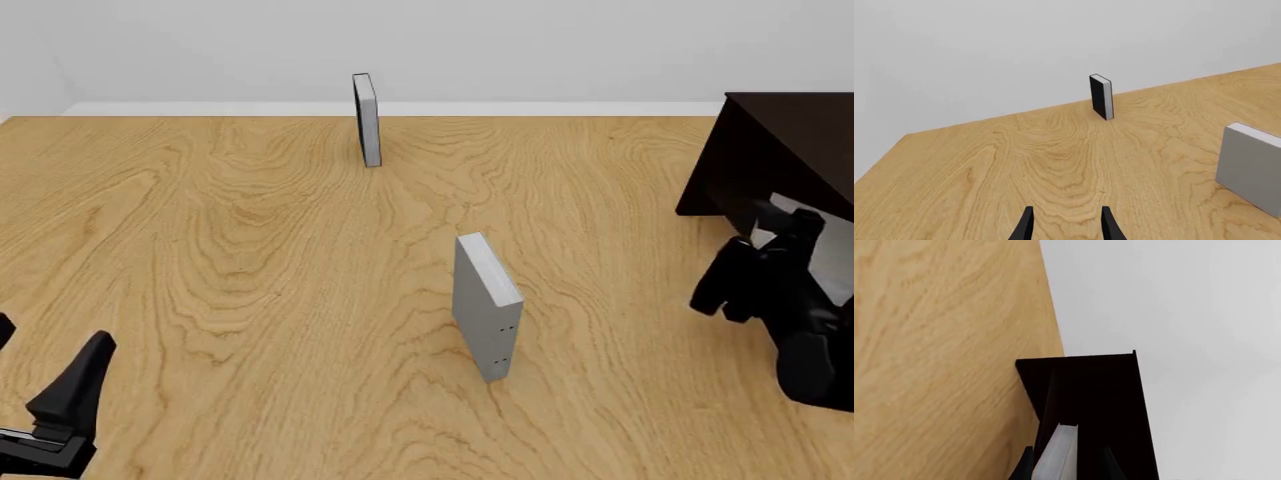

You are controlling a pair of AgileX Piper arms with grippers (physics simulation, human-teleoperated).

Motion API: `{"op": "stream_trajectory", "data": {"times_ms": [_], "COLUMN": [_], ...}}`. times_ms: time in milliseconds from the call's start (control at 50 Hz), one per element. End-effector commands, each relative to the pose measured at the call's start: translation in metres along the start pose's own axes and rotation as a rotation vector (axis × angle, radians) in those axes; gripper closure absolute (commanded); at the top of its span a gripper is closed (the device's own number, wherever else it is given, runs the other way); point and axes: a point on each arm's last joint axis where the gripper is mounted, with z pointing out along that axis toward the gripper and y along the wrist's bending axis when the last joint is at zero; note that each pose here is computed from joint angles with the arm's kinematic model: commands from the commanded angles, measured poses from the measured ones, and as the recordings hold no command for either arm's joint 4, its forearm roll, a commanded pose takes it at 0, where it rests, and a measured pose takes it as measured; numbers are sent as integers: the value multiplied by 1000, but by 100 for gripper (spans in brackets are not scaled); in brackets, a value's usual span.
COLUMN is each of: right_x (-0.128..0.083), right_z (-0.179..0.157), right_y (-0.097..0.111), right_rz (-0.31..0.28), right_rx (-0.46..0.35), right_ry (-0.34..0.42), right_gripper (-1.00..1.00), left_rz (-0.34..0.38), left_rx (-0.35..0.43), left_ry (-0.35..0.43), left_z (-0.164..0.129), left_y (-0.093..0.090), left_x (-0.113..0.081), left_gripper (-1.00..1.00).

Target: Pick up the book on the right and place it on the cabinet shelf.

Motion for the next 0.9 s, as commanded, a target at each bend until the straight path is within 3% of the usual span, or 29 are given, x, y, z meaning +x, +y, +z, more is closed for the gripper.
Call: {"op": "stream_trajectory", "data": {"times_ms": [20,900], "right_x": [6,20], "right_z": [-4,-23], "right_y": [1,4], "right_rz": [9,52], "right_rx": [11,8], "right_ry": [21,74], "right_gripper": [-100,-100], "left_rz": [-3,3], "left_rx": [0,6], "left_ry": [-1,-3], "left_z": [0,0], "left_y": [0,0], "left_x": [0,0], "left_gripper": [-100,-100]}}
